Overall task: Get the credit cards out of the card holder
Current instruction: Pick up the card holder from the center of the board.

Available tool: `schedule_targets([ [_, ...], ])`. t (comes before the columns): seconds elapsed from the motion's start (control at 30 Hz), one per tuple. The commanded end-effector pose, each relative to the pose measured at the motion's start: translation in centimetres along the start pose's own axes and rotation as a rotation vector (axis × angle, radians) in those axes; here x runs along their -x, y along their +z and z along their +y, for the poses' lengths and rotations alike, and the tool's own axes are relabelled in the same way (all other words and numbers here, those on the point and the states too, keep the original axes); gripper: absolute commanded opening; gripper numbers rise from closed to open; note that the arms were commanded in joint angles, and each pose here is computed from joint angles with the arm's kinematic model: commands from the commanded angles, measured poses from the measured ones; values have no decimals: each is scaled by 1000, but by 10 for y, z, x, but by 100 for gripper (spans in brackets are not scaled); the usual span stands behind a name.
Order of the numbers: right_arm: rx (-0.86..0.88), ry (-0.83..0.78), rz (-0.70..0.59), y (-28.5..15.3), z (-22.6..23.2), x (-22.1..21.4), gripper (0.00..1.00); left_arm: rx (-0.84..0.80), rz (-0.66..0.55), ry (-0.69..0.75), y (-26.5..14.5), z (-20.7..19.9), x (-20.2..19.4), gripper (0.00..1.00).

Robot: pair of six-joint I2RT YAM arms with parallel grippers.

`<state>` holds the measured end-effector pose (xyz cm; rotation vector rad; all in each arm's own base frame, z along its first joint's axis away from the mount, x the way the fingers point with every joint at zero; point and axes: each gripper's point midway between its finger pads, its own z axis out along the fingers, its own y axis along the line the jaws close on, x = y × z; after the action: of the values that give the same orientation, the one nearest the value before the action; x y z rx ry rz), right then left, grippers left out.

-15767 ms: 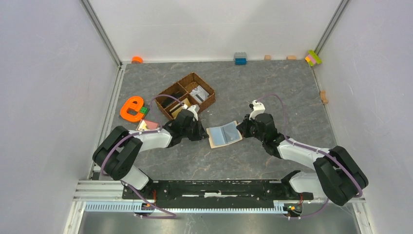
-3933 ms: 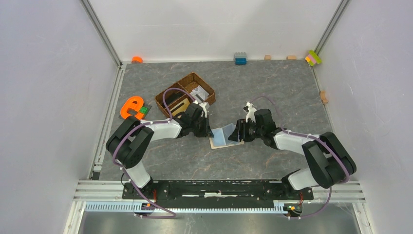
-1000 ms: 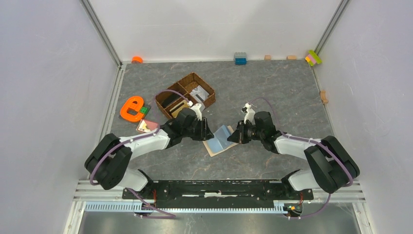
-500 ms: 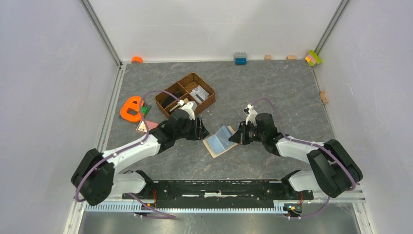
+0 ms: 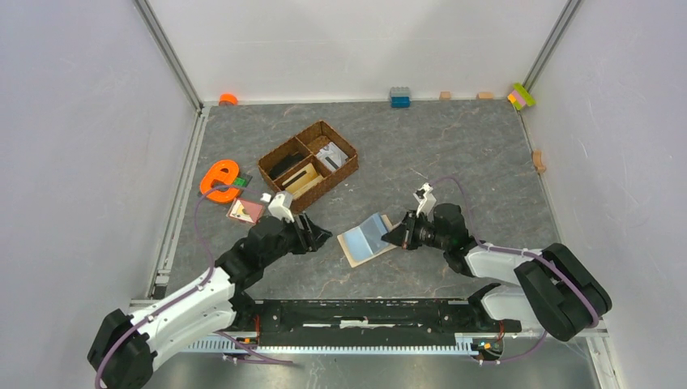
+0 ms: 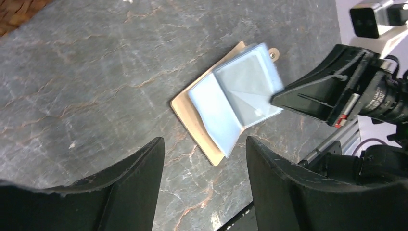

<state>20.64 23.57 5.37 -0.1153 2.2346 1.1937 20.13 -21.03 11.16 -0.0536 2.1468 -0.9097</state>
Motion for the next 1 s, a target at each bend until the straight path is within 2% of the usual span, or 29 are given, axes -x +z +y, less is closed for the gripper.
schedule_targets([
  [0.0,101,-86,-102,1,28,30,0,-74,-185,-123,-1,-6,23,69],
  [0.23,85,-192,-120,2,32,44,0,-62,-198,-52,3,0,22,71],
  [0.27,90,-205,-127,2,34,47,0,-64,-198,-48,4,0,22,76],
  [0.33,89,-232,-135,1,35,49,0,-72,-208,-74,9,1,21,94],
  [0.37,88,-243,-137,1,35,50,0,-62,-216,-99,10,5,20,100],
  [0.57,69,-287,-152,0,30,52,0,-106,-254,-120,9,9,15,100],
  [0.87,135,-261,-140,4,31,39,0,-110,-227,-19,12,12,7,100],
  [0.97,148,-260,-150,4,34,41,0,-140,-184,-9,19,4,2,100],
])
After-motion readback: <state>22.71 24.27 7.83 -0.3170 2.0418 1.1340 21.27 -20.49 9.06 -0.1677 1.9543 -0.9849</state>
